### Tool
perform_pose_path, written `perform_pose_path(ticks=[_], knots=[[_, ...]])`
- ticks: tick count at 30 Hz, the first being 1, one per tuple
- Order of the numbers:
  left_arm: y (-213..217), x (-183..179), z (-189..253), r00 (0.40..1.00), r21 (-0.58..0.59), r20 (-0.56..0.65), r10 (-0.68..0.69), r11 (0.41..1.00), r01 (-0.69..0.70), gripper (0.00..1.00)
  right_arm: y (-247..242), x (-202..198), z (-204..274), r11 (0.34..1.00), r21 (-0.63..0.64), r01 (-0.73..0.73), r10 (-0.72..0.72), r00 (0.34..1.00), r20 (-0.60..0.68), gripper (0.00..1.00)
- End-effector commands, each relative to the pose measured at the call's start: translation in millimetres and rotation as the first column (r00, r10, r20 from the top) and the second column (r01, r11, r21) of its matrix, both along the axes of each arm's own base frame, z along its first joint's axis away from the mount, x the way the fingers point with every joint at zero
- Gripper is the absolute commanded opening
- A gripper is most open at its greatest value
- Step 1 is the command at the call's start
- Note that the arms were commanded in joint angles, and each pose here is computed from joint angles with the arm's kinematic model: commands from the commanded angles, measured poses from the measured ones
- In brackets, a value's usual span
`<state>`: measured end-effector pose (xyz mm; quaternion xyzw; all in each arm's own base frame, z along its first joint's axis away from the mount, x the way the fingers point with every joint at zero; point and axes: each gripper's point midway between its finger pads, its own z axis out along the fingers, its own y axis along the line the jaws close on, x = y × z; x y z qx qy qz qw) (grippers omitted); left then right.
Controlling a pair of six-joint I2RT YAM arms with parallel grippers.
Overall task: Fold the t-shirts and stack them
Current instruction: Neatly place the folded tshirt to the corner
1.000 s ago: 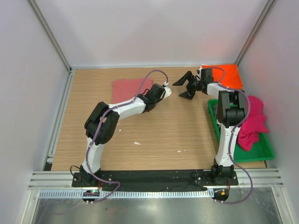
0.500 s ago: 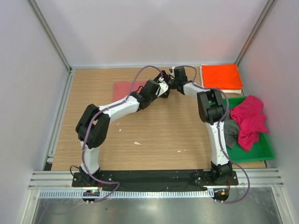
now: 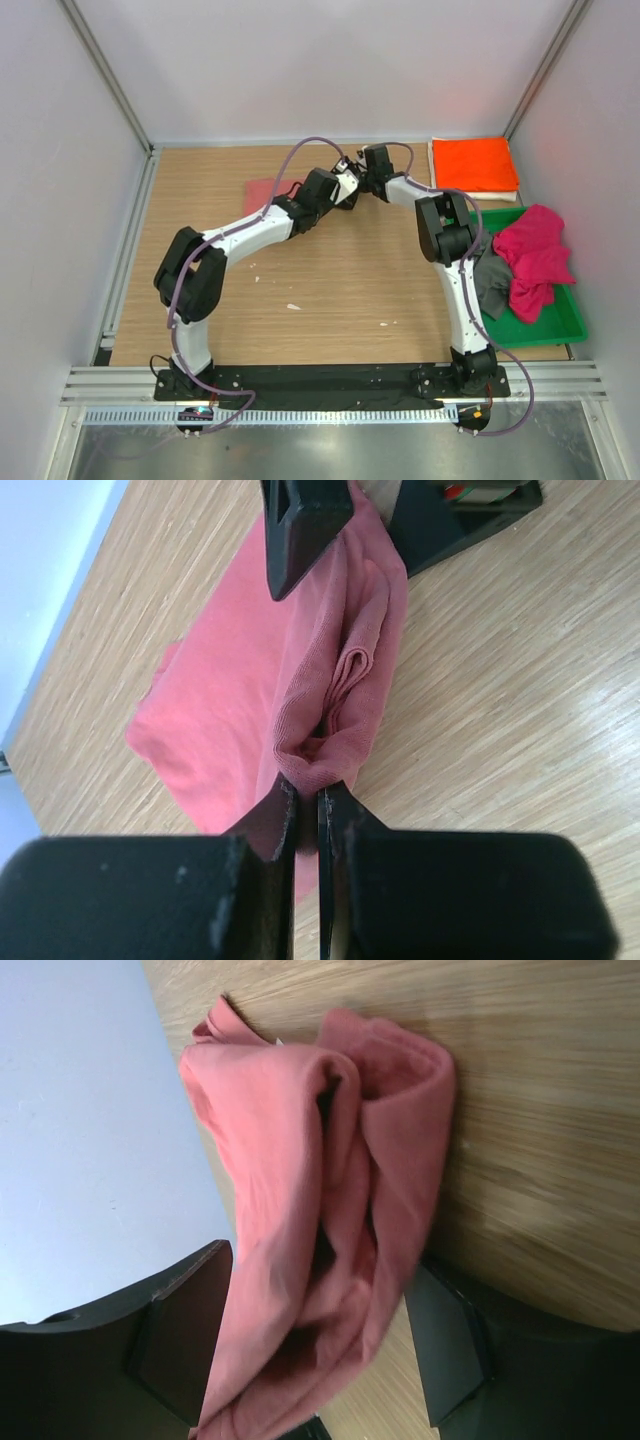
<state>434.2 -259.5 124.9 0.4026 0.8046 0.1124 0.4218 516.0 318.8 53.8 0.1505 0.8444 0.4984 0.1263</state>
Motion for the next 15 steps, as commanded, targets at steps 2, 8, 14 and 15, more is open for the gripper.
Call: perform_pose_path(ticks=[2, 8, 14, 15], knots=[[-1.6, -6.3, 31.6, 0.999, -0.084, 0.039, 0.003, 0.996, 0.001, 0.00, 14.9, 7.8, -6.3, 0.999, -0.034, 0.031, -0.031, 0.999, 0.007, 0.73], [-12.3, -26.3, 29.2, 0.999, -0.181, -0.044, -0.025, 0.983, 0.016, 0.14, 17.9, 15.1, -14.7, 0.991, -0.127, 0.046, -0.043, 0.999, 0.029, 0.28], [-16.5, -74.1, 45.8, 0.986, -0.412, -0.157, -0.048, 0.911, -0.021, 0.68, -27.9, 9.6, -1.2, 0.882, -0.471, 0.001, 0.077, 0.986, 0.146, 0.02], [-13.1, -78.9, 49.5, 0.985, -0.437, -0.167, -0.040, 0.899, -0.037, 0.68, -39.1, 9.0, 1.2, 0.835, -0.549, -0.032, 0.161, 0.969, 0.188, 0.01]])
